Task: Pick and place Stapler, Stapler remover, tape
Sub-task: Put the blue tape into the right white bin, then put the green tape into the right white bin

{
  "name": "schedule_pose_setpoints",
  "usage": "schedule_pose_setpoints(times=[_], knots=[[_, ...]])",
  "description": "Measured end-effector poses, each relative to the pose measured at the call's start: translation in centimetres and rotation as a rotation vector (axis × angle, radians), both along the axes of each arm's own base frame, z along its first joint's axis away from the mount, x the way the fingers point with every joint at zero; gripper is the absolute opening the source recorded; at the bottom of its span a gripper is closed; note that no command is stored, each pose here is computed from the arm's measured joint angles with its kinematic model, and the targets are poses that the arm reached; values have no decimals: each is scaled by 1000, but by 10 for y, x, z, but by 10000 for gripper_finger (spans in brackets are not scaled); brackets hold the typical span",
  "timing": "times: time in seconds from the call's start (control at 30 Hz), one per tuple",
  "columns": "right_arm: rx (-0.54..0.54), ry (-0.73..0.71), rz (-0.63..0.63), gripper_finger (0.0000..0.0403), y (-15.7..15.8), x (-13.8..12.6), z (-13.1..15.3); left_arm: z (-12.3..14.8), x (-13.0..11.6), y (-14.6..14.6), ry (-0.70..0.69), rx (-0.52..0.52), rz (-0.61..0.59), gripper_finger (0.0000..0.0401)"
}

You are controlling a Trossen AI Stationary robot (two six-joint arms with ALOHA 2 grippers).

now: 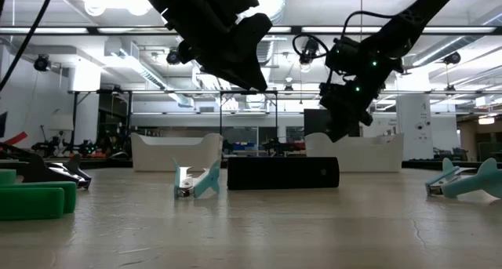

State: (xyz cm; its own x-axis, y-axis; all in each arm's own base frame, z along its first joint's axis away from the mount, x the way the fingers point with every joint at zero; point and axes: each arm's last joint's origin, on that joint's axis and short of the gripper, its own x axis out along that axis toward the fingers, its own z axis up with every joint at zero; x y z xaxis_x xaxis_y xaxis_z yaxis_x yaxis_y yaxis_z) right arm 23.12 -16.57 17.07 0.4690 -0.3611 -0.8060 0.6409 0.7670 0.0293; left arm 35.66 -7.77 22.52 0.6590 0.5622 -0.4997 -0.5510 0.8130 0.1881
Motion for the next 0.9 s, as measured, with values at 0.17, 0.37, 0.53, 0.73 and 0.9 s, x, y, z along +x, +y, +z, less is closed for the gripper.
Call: schedule_pose_setpoints(times=[0.17,0.37,0.53,0.73,0.9], knots=[[75,109,-56,8,6,-10,-8,0,0,0,2,0,0,200],[57,111,-76,8,7,-12,-3,-1,-1,0,18,5,0,200],[-28,37,-33,8,4,-7,7,-5,-6,1,63,-1,18,200],[-65,-57,4,8,3,-1,16,-8,-9,2,84,-30,37,200],[-46,-56,23,8,8,-1,17,-17,-18,0,238,-132,-40,200]])
